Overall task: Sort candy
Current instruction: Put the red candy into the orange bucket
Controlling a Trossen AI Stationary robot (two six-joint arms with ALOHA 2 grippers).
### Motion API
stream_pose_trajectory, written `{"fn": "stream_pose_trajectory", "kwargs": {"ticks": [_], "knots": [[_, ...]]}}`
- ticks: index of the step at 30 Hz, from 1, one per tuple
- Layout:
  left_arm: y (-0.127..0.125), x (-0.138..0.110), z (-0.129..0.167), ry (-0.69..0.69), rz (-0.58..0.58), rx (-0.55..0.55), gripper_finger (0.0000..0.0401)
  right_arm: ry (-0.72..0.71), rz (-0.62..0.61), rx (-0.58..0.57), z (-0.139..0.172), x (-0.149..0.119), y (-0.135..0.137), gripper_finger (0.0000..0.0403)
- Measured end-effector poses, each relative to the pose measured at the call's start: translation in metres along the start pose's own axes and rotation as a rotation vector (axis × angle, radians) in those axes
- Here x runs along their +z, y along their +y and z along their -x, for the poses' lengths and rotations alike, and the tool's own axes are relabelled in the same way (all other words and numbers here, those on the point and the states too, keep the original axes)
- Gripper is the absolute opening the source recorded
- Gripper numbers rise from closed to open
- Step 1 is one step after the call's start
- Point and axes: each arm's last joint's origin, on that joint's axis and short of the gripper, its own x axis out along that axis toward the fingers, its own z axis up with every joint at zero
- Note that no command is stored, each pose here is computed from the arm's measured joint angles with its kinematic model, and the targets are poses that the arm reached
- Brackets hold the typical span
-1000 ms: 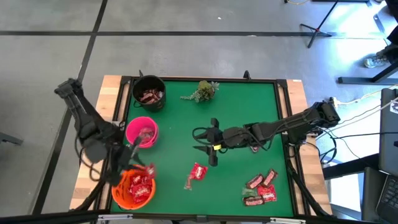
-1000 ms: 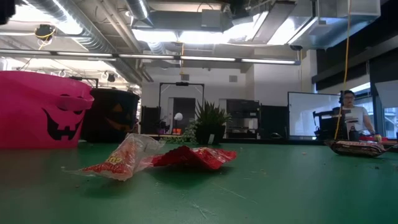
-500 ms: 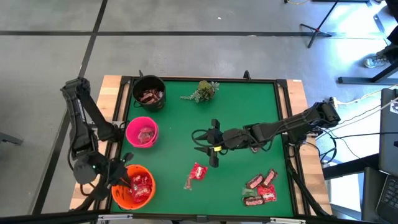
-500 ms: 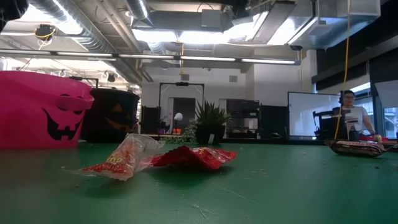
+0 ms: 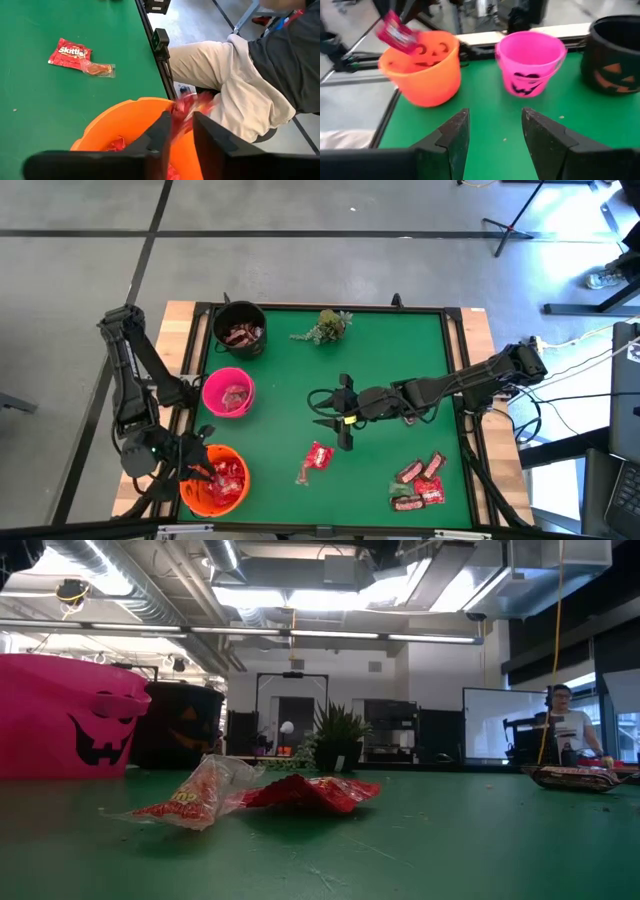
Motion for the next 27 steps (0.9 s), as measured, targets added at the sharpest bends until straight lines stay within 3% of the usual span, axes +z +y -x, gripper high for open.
{"fn": "stream_pose_trajectory", "kwargs": {"ticks": [5,10,18,22,27], "knots": [[0.001,-0.001,0.0,0.007,-0.002,0.01,0.013,0.06,0.031,0.071,0.003,-0.008,0.013,0.0177],[0.004,0.001,-0.001,-0.046,-0.007,0.066,0.0173,0.181,0.086,0.043,-0.004,-0.03,0.027,0.0177],[0.01,0.008,0.0,-0.219,-0.175,0.286,0.0183,0.341,0.113,0.057,-0.049,-0.087,0.048,0.0177],[0.012,0.012,0.001,-0.294,-0.171,0.367,0.0183,0.429,0.082,0.034,-0.066,-0.113,0.047,0.0178],[0.016,0.015,0.0,-0.338,-0.165,0.438,0.0183,0.446,0.065,0.095,-0.08,-0.127,0.049,0.0207]]}}
